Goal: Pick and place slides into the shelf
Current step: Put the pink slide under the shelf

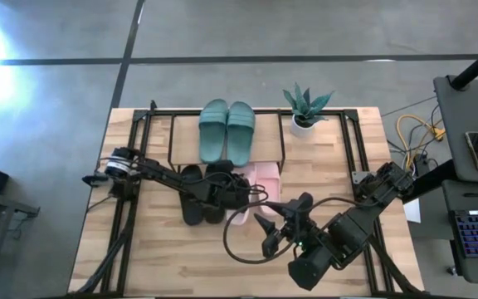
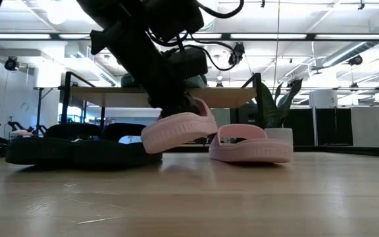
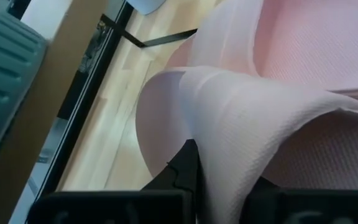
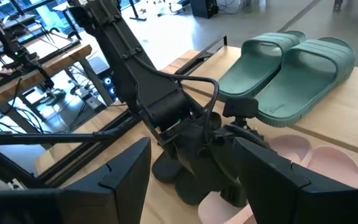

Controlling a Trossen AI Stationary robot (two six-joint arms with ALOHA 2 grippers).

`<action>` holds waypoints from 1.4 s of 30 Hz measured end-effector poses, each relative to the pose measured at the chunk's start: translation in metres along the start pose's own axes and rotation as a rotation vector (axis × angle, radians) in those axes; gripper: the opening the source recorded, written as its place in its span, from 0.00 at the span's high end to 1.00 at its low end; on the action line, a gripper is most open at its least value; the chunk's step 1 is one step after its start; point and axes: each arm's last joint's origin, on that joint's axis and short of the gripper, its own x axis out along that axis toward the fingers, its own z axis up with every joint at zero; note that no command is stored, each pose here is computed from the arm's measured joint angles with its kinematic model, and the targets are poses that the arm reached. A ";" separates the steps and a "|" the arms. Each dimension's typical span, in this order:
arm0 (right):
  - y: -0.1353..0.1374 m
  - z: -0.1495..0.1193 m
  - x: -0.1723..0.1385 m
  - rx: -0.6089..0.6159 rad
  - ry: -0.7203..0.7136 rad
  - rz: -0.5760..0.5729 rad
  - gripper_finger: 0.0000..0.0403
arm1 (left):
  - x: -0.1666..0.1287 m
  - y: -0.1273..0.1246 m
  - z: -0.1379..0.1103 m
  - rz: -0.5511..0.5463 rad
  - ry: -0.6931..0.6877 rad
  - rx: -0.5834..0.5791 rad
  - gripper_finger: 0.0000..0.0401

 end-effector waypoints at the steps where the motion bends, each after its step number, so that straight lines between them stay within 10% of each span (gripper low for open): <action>1: 0.000 0.000 0.000 0.000 0.006 0.002 0.46 | 0.000 0.000 -0.001 0.005 0.005 0.003 1.00; 18: -0.002 -0.002 0.000 -0.021 0.048 0.004 0.46 | 0.001 0.002 -0.005 0.020 0.040 0.036 0.99; 31: -0.002 -0.002 0.000 -0.027 0.050 0.004 0.46 | -0.006 0.003 0.006 -0.166 0.055 -0.055 0.65; 42: -0.001 -0.005 0.000 -0.026 0.147 0.032 0.46 | -0.017 0.010 0.002 -0.250 0.109 -0.066 0.63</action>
